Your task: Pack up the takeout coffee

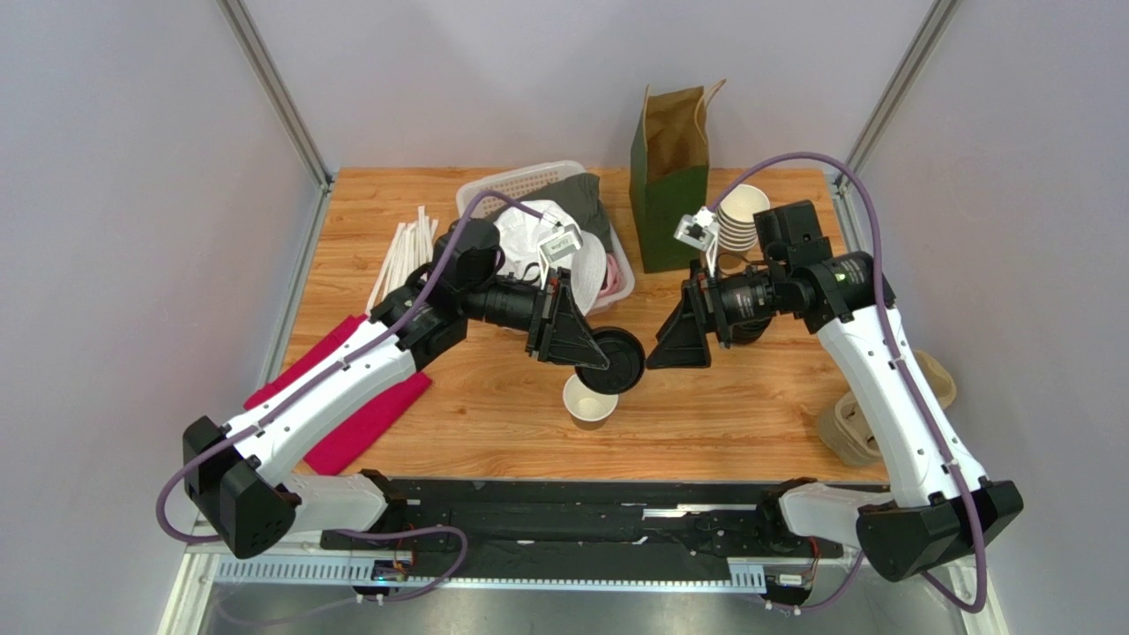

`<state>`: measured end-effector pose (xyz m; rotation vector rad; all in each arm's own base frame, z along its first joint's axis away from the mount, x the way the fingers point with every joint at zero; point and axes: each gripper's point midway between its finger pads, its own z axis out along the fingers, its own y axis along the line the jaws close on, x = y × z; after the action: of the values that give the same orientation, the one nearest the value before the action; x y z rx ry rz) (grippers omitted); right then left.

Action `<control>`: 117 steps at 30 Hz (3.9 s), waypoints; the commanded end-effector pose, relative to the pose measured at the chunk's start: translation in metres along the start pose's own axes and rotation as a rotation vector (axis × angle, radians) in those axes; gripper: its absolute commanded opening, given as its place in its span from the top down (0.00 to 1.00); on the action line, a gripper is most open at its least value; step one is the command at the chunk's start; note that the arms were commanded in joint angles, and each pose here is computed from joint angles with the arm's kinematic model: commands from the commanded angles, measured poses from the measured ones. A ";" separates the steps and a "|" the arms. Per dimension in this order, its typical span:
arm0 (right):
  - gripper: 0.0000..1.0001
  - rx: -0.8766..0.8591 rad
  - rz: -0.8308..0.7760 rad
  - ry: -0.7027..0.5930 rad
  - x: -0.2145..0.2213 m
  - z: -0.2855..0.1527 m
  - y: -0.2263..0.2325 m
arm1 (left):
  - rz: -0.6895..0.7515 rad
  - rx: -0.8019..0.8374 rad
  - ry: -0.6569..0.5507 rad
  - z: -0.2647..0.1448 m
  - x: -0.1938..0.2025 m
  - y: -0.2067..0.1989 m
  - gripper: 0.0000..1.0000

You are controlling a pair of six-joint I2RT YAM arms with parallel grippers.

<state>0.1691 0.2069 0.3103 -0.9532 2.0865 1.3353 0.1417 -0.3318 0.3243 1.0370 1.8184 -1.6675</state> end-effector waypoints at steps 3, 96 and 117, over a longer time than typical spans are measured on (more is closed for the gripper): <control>0.11 -0.095 -0.065 0.012 -0.008 0.012 0.017 | 0.006 0.062 -0.007 0.002 -0.009 -0.010 0.94; 0.87 -0.409 0.252 0.101 0.007 0.051 0.030 | 0.802 -0.341 0.169 -0.010 0.011 0.023 1.00; 0.22 0.155 0.376 0.022 0.033 0.031 -0.087 | 0.554 -0.604 0.419 -0.011 0.048 0.103 1.00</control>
<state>0.2011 0.2239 0.2423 -0.6251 2.3802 1.5268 0.1778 -0.3145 0.2208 1.5375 1.7880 -0.6530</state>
